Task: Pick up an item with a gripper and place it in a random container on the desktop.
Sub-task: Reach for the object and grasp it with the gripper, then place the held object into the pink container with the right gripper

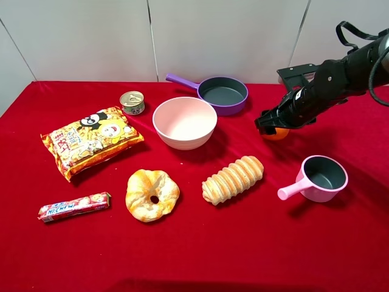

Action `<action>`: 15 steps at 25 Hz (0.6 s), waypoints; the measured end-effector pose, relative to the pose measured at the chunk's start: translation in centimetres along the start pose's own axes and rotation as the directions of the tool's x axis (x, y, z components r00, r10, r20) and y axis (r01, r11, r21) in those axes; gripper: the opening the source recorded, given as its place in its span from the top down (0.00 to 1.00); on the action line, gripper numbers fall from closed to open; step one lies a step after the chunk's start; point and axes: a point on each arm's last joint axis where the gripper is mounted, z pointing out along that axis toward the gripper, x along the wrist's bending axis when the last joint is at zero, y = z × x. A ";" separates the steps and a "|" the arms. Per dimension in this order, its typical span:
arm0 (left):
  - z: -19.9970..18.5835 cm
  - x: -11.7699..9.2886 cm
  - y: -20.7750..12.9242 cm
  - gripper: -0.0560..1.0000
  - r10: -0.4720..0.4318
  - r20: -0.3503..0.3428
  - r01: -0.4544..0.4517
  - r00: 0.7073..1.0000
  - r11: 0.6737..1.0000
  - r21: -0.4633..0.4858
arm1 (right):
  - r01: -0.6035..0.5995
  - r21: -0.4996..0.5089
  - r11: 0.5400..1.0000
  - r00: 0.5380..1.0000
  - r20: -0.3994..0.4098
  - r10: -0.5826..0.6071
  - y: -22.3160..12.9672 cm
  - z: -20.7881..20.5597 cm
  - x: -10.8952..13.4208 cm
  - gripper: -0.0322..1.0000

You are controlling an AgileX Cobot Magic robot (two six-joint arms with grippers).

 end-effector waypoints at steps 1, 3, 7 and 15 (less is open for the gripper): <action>0.0 0.0 0.0 0.02 0.000 0.000 0.000 1.000 1.000 0.000 | 0.002 -0.001 1.000 1.000 0.000 -0.002 0.0 0.0 0.0 0.45; 0.0 0.0 0.0 0.02 0.000 0.000 0.000 1.000 1.000 0.000 | 0.007 -0.001 1.000 1.000 0.001 -0.007 0.0 0.0 0.0 0.45; 0.0 0.0 0.0 0.02 0.000 0.000 0.000 1.000 1.000 0.000 | 0.011 -0.001 1.000 1.000 0.002 -0.011 0.0 0.0 0.0 0.45; 0.0 0.0 0.0 0.02 0.000 0.000 0.000 1.000 1.000 0.000 | 0.015 0.004 1.000 1.000 0.002 -0.015 0.0 0.0 0.0 0.45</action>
